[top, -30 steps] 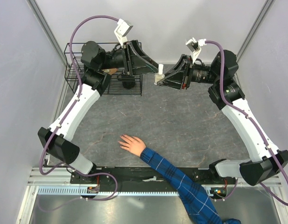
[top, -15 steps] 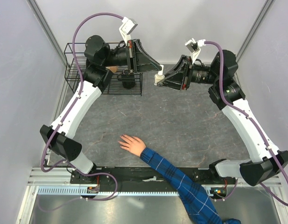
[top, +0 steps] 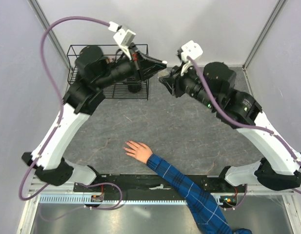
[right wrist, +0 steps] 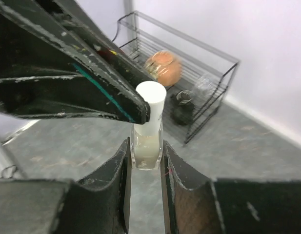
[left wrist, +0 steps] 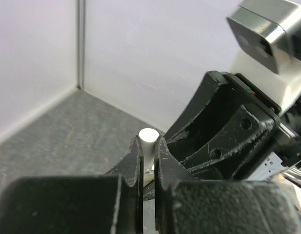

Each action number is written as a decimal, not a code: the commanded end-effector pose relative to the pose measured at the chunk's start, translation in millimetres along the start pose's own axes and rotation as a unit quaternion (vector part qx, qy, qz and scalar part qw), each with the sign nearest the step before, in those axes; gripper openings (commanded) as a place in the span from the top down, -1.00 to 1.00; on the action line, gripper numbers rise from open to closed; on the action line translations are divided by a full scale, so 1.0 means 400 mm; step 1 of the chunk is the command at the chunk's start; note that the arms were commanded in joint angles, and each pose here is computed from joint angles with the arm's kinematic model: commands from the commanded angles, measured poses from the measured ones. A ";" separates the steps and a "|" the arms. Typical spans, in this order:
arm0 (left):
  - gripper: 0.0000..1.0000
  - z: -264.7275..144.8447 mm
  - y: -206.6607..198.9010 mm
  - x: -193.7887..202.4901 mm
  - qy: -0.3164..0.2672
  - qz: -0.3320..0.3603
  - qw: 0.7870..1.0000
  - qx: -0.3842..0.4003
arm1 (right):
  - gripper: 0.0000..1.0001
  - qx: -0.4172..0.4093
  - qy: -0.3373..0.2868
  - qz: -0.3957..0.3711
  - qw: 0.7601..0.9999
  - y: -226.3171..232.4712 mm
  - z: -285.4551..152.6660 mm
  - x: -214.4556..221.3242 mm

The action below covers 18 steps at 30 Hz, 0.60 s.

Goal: Paint the nails

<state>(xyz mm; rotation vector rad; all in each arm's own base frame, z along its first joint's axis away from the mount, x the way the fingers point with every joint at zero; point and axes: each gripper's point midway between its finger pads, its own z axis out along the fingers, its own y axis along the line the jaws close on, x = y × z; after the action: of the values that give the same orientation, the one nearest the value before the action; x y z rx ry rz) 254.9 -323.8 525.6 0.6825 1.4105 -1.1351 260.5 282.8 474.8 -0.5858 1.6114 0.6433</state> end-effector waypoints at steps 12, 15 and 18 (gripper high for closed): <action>-0.13 -0.075 -0.031 0.007 0.023 0.011 0.999 0.048 | 1.00 -0.107 0.011 -0.110 0.988 0.036 0.004 0.026; -0.16 -0.102 -0.027 -0.021 0.014 -0.013 0.997 0.074 | 1.00 -0.150 0.013 -0.084 0.985 0.013 -0.014 0.029; -0.26 -0.119 -0.029 -0.031 0.011 -0.043 0.991 0.122 | 1.00 -0.188 0.015 -0.065 0.980 0.001 -0.030 0.031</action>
<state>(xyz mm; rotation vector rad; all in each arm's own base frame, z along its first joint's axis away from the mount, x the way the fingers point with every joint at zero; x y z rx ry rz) 261.5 -289.0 508.8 0.7193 1.4590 -1.1686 283.7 268.8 439.6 -0.8580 1.6034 0.5950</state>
